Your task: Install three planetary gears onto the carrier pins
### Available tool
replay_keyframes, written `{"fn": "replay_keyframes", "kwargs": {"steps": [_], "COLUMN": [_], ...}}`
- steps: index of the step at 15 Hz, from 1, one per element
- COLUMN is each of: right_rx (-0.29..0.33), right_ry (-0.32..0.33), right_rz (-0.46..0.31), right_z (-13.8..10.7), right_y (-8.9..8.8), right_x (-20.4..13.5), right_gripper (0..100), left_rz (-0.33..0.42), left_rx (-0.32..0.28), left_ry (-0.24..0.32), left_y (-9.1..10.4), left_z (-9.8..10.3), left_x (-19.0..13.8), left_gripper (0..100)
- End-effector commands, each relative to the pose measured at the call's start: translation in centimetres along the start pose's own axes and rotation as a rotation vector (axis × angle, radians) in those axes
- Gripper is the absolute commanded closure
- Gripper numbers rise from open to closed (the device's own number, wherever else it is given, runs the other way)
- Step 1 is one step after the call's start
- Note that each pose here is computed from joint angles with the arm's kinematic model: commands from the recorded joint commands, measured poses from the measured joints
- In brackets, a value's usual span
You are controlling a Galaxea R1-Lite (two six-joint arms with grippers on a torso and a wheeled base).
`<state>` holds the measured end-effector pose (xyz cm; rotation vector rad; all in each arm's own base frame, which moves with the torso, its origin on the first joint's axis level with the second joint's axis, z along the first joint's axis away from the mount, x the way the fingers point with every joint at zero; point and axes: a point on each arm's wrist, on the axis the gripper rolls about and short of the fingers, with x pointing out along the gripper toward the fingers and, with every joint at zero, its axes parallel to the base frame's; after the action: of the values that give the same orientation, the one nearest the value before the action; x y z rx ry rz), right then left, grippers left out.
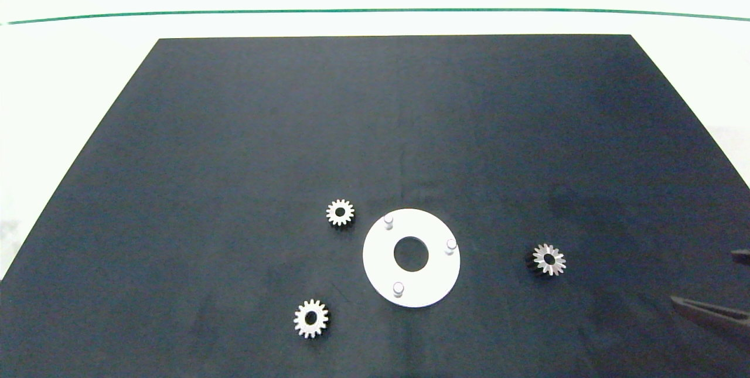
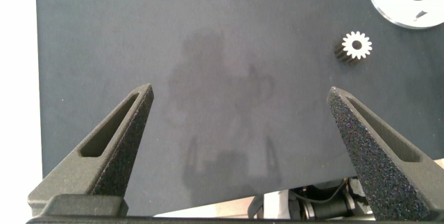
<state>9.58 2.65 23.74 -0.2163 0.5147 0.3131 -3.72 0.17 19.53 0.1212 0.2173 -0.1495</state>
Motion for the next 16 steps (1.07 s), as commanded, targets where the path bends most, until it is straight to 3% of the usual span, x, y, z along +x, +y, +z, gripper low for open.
{"fn": "replay_keyframes", "kwargs": {"steps": [1,4,8,12,16], "right_rx": [-0.012,-0.018,-0.017,-0.037,-0.045], "right_ry": [0.050,0.013,0.041,-0.008,0.035], "right_rz": [0.045,0.049,0.059,0.091,0.117], "right_z": [0.7,0.1,-0.1,-0.2,-0.9], "right_y": [0.2,0.5,0.7,1.6,2.4], "right_x": [4.5,7.3,9.0,11.1,12.5], "right_gripper": [0,0,0,0,0], "left_rz": [0.000,0.004,0.007,0.009,0.003], "left_rx": [0.000,-0.002,-0.005,-0.010,-0.025], "left_ry": [0.003,-0.003,-0.005,-0.007,-0.001], "left_y": [0.0,0.0,0.0,0.0,0.0], "left_z": [0.0,0.2,0.1,0.1,0.2], "left_x": [0.0,-0.1,-0.1,-0.2,0.0], "left_gripper": [0,0,0,0,0]}}
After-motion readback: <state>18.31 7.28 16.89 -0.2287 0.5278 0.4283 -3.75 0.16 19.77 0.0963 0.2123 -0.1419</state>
